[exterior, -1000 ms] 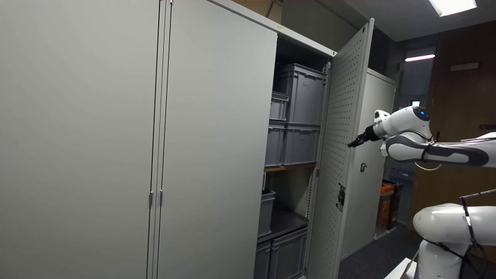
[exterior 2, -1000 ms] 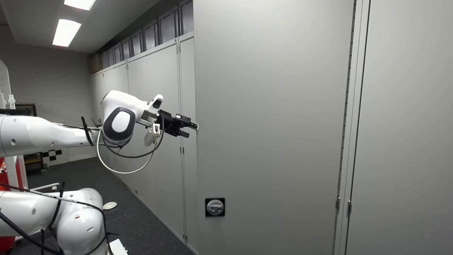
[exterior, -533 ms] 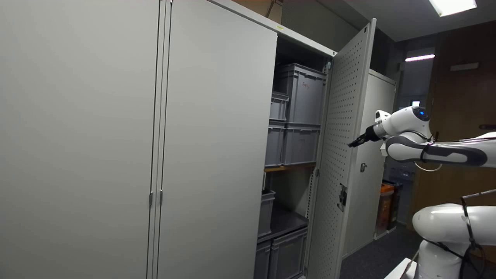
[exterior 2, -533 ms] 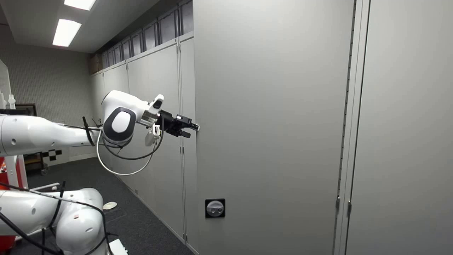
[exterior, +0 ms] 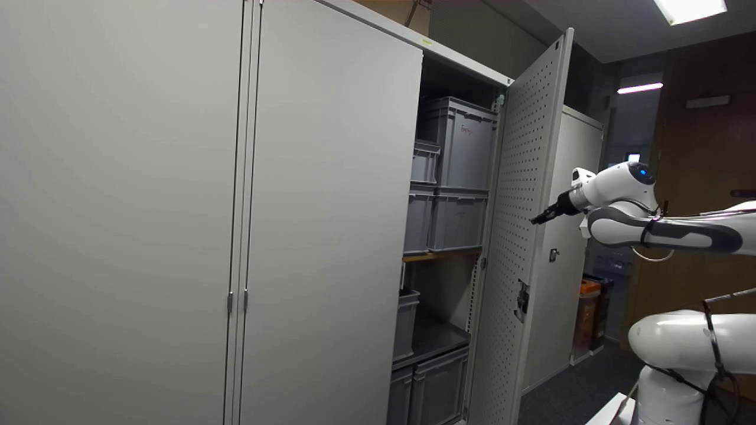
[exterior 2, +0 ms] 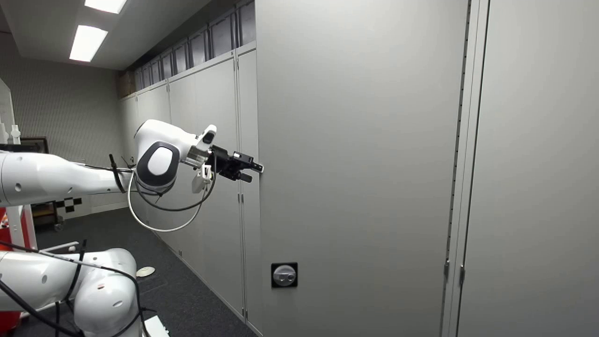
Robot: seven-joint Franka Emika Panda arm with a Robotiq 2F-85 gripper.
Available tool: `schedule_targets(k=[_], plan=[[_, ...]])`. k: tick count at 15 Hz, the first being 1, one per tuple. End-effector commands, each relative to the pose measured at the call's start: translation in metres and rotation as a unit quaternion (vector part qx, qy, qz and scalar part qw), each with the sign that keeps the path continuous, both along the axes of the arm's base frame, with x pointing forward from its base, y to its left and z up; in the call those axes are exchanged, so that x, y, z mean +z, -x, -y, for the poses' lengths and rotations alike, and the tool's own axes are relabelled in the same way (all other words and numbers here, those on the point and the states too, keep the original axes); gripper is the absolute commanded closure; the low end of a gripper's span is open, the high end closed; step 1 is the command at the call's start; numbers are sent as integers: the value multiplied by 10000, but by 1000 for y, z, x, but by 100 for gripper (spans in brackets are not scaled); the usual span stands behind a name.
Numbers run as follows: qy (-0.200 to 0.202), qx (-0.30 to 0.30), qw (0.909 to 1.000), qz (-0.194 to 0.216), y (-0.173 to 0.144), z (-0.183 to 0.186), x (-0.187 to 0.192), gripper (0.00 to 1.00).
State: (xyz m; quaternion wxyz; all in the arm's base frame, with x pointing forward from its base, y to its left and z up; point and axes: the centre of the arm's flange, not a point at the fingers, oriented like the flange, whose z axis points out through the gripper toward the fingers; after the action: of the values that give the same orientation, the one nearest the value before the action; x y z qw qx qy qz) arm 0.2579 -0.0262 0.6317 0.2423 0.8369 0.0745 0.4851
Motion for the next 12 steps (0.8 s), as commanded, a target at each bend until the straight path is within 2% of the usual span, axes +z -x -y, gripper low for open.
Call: schedule_targets(k=[1,12], plan=[[39,-3,9999,93,1,-8,-8,0],[149,36,9999,61,-5,-25,-4,0]])
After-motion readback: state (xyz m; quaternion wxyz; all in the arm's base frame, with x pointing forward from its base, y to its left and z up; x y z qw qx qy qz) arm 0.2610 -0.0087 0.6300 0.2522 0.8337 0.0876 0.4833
